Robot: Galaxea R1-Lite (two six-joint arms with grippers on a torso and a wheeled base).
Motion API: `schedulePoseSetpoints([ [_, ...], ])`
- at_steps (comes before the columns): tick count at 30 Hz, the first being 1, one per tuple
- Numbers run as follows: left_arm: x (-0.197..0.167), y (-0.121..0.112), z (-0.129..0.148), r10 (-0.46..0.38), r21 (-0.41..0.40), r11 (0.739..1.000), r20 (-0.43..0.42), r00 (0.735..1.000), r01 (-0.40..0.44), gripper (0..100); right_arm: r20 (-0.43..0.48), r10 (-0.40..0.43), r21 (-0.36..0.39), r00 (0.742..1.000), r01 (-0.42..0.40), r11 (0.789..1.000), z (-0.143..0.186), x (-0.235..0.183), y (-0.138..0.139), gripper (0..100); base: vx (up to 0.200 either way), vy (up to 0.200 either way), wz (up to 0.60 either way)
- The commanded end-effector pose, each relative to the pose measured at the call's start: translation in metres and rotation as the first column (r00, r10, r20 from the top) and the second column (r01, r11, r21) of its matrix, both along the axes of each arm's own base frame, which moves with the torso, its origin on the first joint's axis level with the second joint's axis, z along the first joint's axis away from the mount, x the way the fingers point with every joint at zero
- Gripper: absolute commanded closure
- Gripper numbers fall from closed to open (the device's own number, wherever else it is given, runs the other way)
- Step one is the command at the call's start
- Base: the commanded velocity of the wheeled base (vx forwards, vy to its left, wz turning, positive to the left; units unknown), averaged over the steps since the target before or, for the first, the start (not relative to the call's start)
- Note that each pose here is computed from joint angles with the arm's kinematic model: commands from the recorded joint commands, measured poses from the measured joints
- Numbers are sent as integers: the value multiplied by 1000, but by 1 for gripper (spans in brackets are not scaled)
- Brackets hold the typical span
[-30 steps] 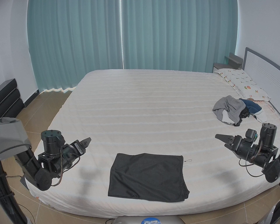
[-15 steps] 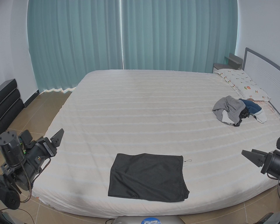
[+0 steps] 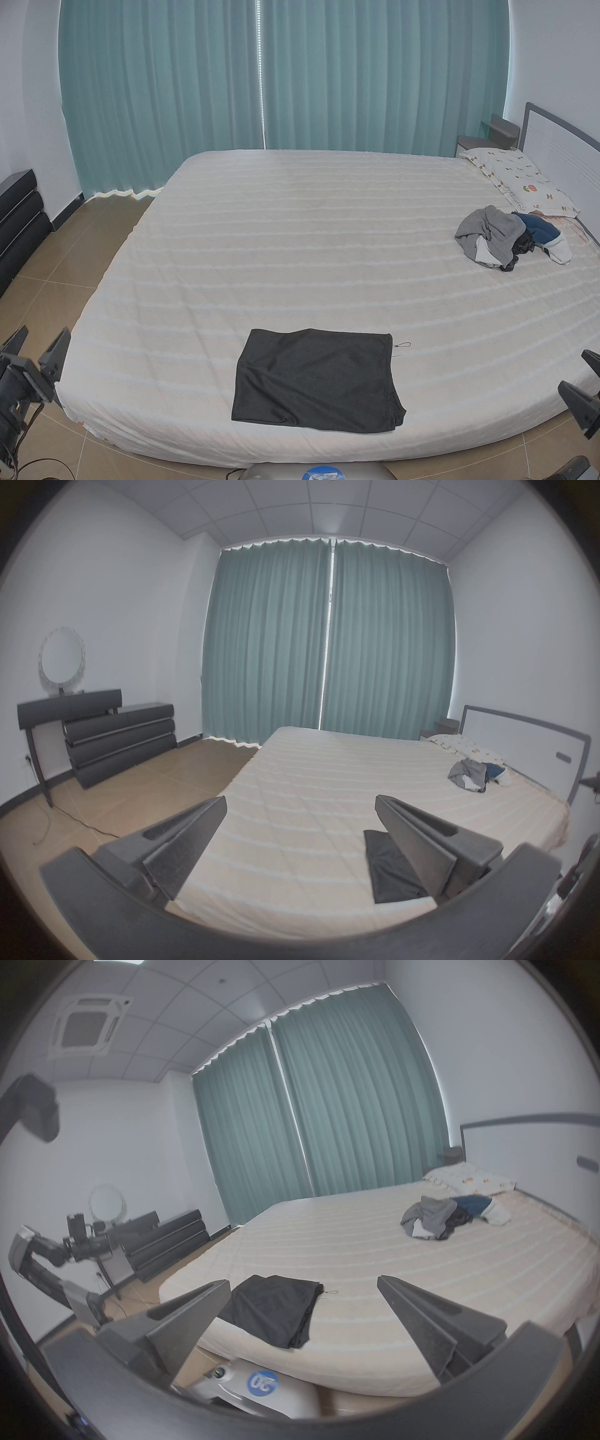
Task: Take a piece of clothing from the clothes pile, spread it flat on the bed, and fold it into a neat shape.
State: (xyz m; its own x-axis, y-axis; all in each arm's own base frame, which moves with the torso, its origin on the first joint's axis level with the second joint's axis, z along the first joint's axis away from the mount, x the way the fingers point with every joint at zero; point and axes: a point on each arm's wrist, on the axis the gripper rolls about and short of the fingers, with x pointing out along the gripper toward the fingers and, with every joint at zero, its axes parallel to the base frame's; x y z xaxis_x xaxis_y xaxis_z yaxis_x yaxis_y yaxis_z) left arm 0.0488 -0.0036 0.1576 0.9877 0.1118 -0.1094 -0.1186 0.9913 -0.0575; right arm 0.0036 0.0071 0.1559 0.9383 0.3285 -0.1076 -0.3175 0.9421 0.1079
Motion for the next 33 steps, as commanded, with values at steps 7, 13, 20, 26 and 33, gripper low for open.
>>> schedulePoseSetpoints([
  [7,-87,14,-11,186,111,969,251,950,-220,0,196,-227,-218,954,268,939,-47,-45,-5,0,0,0,0],
  [13,-95,11,-18,231,169,944,280,932,-285,0,201,-332,-218,922,372,902,-58,-37,-7,0,0,0,0],
  [20,-88,11,-40,212,184,948,242,947,-259,0,301,-308,-235,903,383,893,-69,-27,-7,0,0,0,0],
  [26,-74,9,-63,94,195,969,265,960,-149,0,267,-309,-243,913,374,895,-73,-27,-7,0,0,0,0],
  [33,-72,6,-76,-19,177,984,152,988,-8,0,257,-317,-204,913,372,905,-73,-27,-7,0,0,0,0],
])
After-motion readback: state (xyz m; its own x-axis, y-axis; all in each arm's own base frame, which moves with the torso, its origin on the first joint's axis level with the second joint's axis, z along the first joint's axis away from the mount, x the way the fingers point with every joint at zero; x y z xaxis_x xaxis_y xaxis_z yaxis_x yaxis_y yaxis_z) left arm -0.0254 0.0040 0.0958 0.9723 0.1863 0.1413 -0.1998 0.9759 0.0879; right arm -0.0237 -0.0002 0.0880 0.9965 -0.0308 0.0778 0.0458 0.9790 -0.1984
